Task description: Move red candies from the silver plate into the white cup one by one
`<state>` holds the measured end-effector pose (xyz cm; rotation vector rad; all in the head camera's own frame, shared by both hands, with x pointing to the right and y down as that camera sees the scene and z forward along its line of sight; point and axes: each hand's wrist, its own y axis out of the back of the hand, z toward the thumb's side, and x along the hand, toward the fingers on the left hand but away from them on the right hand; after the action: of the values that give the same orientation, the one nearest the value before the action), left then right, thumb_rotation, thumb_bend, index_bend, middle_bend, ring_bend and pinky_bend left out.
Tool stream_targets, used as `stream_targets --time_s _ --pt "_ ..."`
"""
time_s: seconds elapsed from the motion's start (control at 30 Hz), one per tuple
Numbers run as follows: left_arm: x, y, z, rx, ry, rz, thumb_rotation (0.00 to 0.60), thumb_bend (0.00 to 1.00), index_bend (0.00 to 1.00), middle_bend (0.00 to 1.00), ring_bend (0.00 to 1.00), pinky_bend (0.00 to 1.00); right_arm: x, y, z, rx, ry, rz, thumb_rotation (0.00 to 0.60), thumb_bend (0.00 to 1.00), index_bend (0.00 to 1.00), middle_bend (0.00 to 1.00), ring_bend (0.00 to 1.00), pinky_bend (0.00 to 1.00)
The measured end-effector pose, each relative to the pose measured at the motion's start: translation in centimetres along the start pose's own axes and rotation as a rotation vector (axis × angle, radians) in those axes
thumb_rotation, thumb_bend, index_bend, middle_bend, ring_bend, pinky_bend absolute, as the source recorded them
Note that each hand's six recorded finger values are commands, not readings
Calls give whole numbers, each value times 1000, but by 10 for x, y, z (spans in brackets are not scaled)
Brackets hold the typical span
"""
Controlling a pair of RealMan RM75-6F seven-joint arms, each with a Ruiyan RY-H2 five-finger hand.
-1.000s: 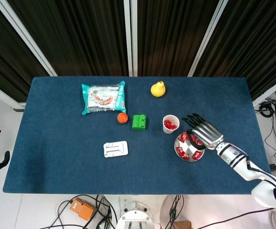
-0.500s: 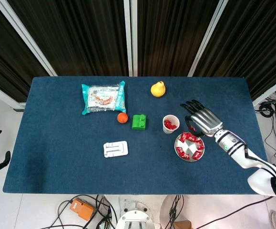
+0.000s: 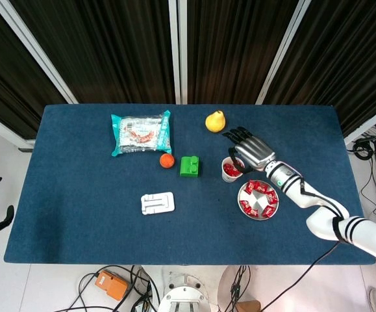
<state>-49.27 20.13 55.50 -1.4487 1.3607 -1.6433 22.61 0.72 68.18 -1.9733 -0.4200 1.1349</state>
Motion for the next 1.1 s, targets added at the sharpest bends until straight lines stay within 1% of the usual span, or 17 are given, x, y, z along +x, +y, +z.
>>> stream_targets --time_s 0.17,0.37,0.47,0.53,0.6,0.7,0.87,0.93,1.03,1.1 --pt "1 0 0 -2 1 -2 600 347 160 0 0 0 -8 -5 6 4 14 19 600 605 610 110 58 0" --pt "1 0 0 -3 2 -2 600 347 160 0 0 0 -10 -8 11 20 22 29 600 605 481 110 57 0" --pt "1 0 0 -1 1 -2 600 346 160 0 0 0 -6 -7 11 25 24 28 600 557 429 109 54 0" --pt "1 -1 0 0 0 -3 600 346 160 0 0 0 -3 -4 9 27 18 22 600 497 386 109 53 0" --pt "1 -1 0 0 0 -3 600 347 160 0 0 0 1 -1 6 25 11 12 600 470 369 109 53 0" --pt "1 0 0 0 1 -1 600 347 160 0 0 0 10 6 0 20 1 -15 600 459 369 110 53 0" --pt "0 0 0 0 0 -1 600 347 160 0 0 0 39 15 -8 4 -15 -48 600 436 366 109 53 0" --pt "0 -1 1 1 -1 -2 600 347 160 0 0 0 56 13 -13 4 -29 -41 600 436 365 110 53 0" --pt "0 -1 1 2 -3 -3 600 346 160 0 0 0 80 3 -22 23 -59 -7 600 436 365 110 53 0" --pt "0 -1 2 2 -4 -2 600 346 160 0 0 0 89 -4 -27 39 -76 14 600 436 367 110 53 0"
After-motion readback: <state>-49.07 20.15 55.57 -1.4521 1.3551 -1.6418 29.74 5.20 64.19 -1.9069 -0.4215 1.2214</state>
